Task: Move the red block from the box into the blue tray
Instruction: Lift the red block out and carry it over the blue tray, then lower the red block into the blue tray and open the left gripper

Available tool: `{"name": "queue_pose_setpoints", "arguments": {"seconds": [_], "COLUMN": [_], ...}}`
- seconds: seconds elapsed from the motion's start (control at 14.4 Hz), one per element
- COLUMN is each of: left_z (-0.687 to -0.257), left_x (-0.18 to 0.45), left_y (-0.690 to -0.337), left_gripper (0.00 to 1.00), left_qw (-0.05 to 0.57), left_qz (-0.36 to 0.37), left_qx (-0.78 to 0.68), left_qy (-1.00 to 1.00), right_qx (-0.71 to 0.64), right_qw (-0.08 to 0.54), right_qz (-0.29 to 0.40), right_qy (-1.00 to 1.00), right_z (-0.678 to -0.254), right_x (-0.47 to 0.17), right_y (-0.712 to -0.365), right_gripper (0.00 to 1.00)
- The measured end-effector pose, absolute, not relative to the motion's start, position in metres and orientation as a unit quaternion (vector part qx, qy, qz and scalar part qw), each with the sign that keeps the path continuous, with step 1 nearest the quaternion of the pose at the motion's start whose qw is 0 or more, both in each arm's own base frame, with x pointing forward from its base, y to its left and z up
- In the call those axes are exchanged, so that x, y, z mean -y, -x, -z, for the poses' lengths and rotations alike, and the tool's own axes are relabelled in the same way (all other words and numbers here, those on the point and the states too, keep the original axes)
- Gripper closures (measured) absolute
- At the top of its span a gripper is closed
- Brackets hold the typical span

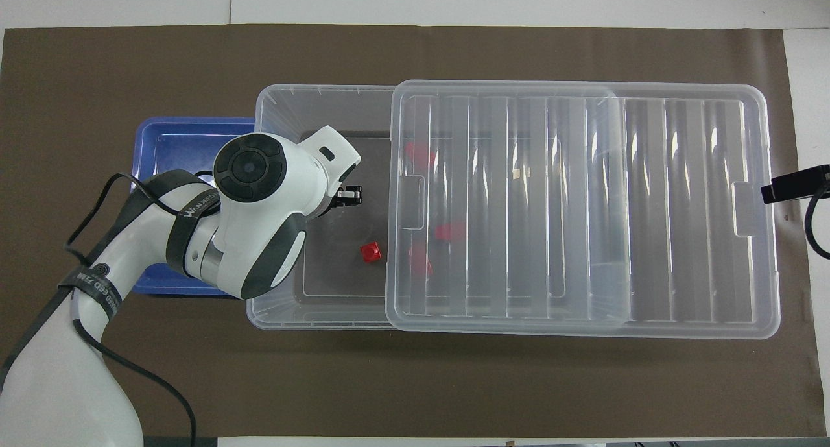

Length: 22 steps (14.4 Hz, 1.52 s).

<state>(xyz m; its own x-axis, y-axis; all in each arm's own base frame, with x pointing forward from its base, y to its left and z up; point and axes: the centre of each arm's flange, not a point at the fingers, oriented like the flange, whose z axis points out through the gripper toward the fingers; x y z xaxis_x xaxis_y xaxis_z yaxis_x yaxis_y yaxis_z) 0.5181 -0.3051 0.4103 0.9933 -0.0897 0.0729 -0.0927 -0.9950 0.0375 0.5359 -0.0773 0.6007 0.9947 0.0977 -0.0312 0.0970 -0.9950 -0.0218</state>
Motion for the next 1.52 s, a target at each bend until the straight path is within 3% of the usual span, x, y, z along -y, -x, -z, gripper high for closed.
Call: {"name": "queue_pose_setpoints", "arguments": {"seconds": [0.48, 0.76, 1.04, 1.39, 1.52], "left_z": [-0.508, -0.510, -0.475, -0.408, -0.383], "left_x": [0.273, 0.196, 0.119, 0.072, 0.066], "left_y": [-0.489, -0.516, -0.533, -0.530, -0.530], "left_gripper": [0.67, 0.67, 0.67, 0.67, 0.67], "left_qw": [0.017, 0.006, -0.002, -0.004, -0.004], "left_qz": [-0.045, -0.040, -0.034, -0.042, -0.043], "left_qx": [0.041, 0.052, 0.093, 0.106, 0.103], "left_qy": [-0.998, -0.998, -0.995, -0.993, -0.994], "right_qx": [0.044, 0.069, 0.080, 0.065, 0.059], "right_qw": [0.010, 0.008, -0.003, -0.005, -0.002], "right_qz": [-0.017, -0.004, 0.032, 0.033, 0.023], "right_qy": [0.999, 0.998, 0.996, 0.997, 0.998], "right_z": [-0.599, -0.593, -0.569, -0.519, -0.503], "right_x": [0.082, 0.102, 0.120, 0.159, 0.168], "right_y": [-0.535, -0.535, -0.539, -0.541, -0.545], "right_gripper": [0.00, 0.03, 0.46, 0.99, 0.99]}}
